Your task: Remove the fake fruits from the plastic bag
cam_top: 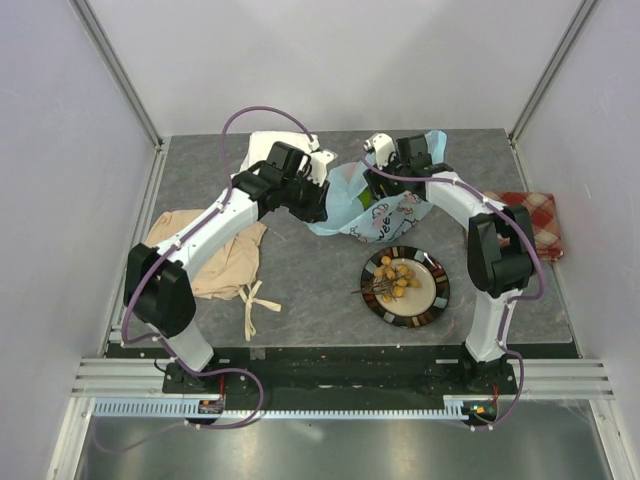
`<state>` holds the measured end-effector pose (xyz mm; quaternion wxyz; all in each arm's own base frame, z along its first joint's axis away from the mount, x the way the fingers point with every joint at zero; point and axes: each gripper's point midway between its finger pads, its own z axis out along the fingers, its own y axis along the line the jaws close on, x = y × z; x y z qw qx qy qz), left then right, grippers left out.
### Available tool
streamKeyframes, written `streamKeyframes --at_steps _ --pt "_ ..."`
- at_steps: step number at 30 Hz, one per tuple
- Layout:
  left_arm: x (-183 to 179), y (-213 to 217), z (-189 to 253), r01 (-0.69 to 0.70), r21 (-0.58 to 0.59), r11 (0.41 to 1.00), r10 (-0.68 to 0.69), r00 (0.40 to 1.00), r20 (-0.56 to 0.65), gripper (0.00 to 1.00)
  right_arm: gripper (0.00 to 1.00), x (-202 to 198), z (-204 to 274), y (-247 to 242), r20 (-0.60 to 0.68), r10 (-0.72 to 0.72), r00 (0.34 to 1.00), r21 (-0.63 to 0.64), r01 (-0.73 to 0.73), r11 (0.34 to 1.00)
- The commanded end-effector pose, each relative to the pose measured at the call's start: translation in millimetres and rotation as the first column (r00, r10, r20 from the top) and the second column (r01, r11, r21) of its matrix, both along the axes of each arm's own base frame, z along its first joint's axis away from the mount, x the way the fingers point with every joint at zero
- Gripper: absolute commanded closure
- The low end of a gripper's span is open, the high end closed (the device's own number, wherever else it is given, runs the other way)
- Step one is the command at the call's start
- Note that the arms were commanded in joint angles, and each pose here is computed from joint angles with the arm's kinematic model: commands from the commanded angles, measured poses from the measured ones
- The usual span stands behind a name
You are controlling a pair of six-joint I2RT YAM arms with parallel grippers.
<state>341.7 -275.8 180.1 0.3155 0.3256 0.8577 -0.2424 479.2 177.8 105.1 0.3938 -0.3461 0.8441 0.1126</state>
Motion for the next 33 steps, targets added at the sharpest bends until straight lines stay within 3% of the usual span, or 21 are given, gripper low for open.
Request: streamKeyframes --at_steps 1,7,12,19,24,29,33 --pt "8 -9 20 -0.007 -0.055 0.998 0.009 1.000 0.029 0.73 0.27 55 43 -13 0.180 -0.135 0.974 -0.016 0.140 0.990" --pt "9 -18 20 0.028 -0.085 0.996 -0.027 1.000 0.009 0.73 0.21 63 15 -43 0.094 -0.198 0.976 -0.131 0.209 0.969" --pt "11 -18 18 0.039 -0.073 0.997 -0.038 0.999 0.020 0.73 0.19 32 -19 -52 -0.044 -0.179 0.983 -0.190 0.168 0.967" --pt "13 -17 7 0.041 -0.049 0.998 -0.040 0.999 0.012 0.74 0.19 24 -53 -61 -0.117 -0.214 0.970 -0.244 0.180 0.953" --pt "17 -18 1 0.039 -0.037 0.999 -0.039 0.999 0.007 0.74 0.40 22 -61 -59 -0.131 -0.199 0.971 -0.240 0.164 0.957" --pt "23 -20 1 0.040 -0.028 0.999 -0.039 0.999 0.019 0.74 0.77 14 -33 -56 -0.089 -0.138 0.987 -0.209 0.117 0.971" --pt "25 -21 2 0.038 -0.033 0.999 -0.038 0.999 0.018 0.74 0.85 14 31 -45 0.019 -0.096 0.995 -0.120 0.098 0.988"
